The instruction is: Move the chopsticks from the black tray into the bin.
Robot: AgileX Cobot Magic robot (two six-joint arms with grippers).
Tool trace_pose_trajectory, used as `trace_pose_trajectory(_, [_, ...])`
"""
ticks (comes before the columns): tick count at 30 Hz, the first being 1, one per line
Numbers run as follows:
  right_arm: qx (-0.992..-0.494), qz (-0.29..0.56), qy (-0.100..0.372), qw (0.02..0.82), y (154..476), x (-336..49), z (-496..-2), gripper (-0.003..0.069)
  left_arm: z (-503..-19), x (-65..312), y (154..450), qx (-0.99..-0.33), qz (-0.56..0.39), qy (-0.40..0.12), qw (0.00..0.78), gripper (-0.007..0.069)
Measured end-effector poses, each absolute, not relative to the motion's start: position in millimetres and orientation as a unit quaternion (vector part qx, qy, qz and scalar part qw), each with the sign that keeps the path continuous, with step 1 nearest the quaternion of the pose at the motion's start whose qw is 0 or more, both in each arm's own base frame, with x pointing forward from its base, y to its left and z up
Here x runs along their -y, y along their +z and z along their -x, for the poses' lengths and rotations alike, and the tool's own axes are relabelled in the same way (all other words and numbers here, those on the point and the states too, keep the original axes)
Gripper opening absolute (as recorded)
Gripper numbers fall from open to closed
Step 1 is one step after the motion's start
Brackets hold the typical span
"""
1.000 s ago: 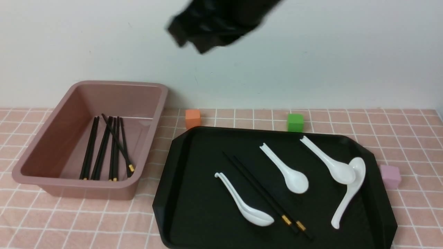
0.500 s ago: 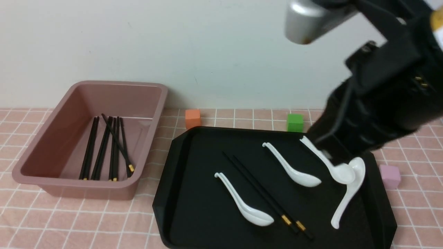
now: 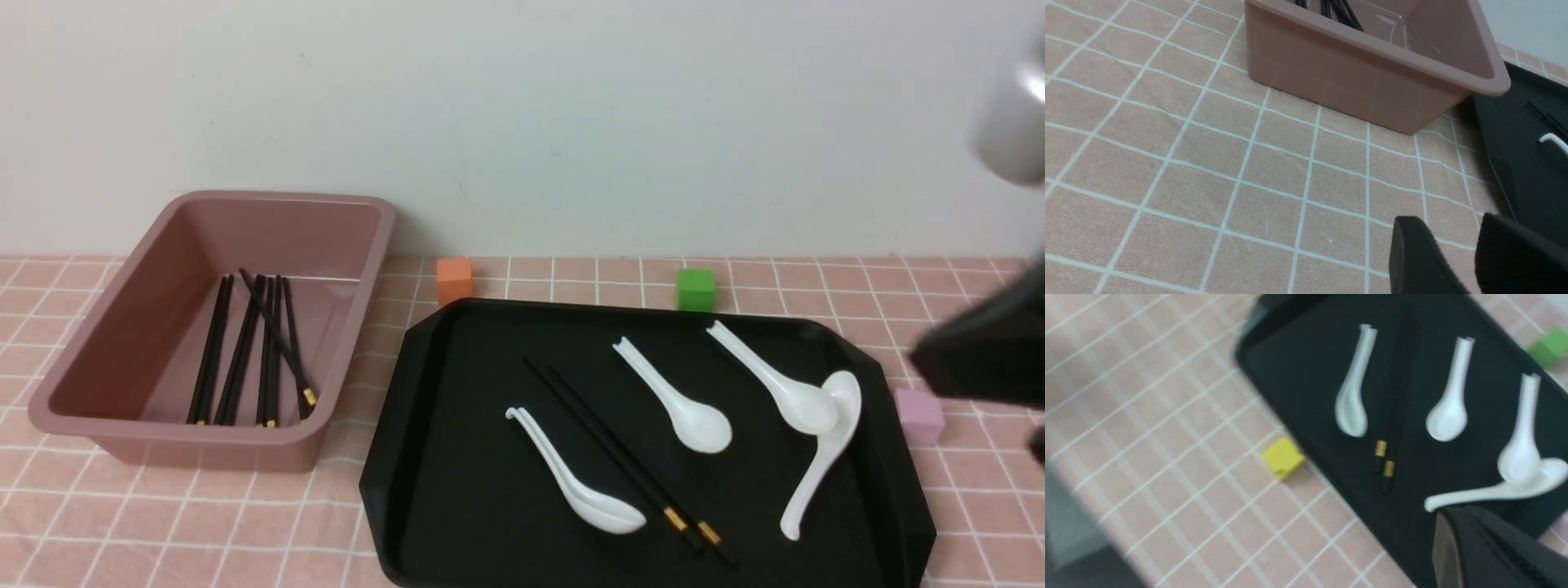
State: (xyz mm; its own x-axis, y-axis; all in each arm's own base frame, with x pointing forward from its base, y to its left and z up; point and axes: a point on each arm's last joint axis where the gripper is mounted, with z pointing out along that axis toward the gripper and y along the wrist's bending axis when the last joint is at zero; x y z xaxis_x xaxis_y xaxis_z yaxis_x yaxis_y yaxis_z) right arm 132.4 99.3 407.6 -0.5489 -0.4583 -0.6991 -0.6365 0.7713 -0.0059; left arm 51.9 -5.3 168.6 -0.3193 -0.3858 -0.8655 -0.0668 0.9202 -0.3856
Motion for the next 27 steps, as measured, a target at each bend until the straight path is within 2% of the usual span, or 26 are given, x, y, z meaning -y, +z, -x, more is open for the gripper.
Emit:
trace_pose_trajectory(1, [-0.871, 0.284, 0.128, 0.379, 390, -86, -130, -0.0013, -52, 5, 169, -0.8, 0.141, -0.141, 0.566, 0.0239])
trace_pose_trajectory(2, [-0.874, 0.279, 0.125, 0.379, 390, -86, -130, -0.0013, -52, 5, 169, -0.8, 0.141, -0.141, 0.566, 0.0239])
trace_pose_trajectory(6, [-0.859, 0.163, 0.102, 0.475, 319, -44, -113, -0.0013, -52, 5, 169, -0.8, 0.141, -0.141, 0.566, 0.0239])
trace_pose_trajectory(9, [-0.837, 0.11, 0.082, 0.53, 284, -26, -92, -0.0013, -52, 5, 169, -0.8, 0.141, -0.141, 0.566, 0.0239])
trace_pose_trajectory(10, [-0.834, 0.092, 0.071, 0.54, 260, -21, -85, -0.0013, -52, 5, 169, -0.8, 0.141, -0.141, 0.566, 0.0239])
trace_pose_trajectory(11, [-0.829, 0.089, 0.07, 0.547, 258, -20, -82, -0.0013, -52, 5, 169, -0.8, 0.141, -0.141, 0.566, 0.0239])
trace_pose_trajectory(14, [-0.82, 0.052, 0.047, 0.568, 206, -10, -64, -0.0013, -52, 5, 169, -0.8, 0.141, -0.141, 0.566, 0.0239])
trace_pose_trajectory(15, [-0.817, 0.052, 0.047, 0.572, 207, -10, -63, -0.0013, -52, 5, 169, -0.8, 0.141, -0.141, 0.566, 0.0239])
trace_pose_trajectory(17, [-0.813, 0.036, 0.045, 0.579, 180, -8, -56, -0.0013, -52, 5, 169, -0.8, 0.141, -0.141, 0.566, 0.0239])
trace_pose_trajectory(27, [-0.807, 0.021, 0.057, 0.587, 174, -8, -51, -0.0013, -52, 5, 169, -0.8, 0.141, -0.141, 0.566, 0.0239])
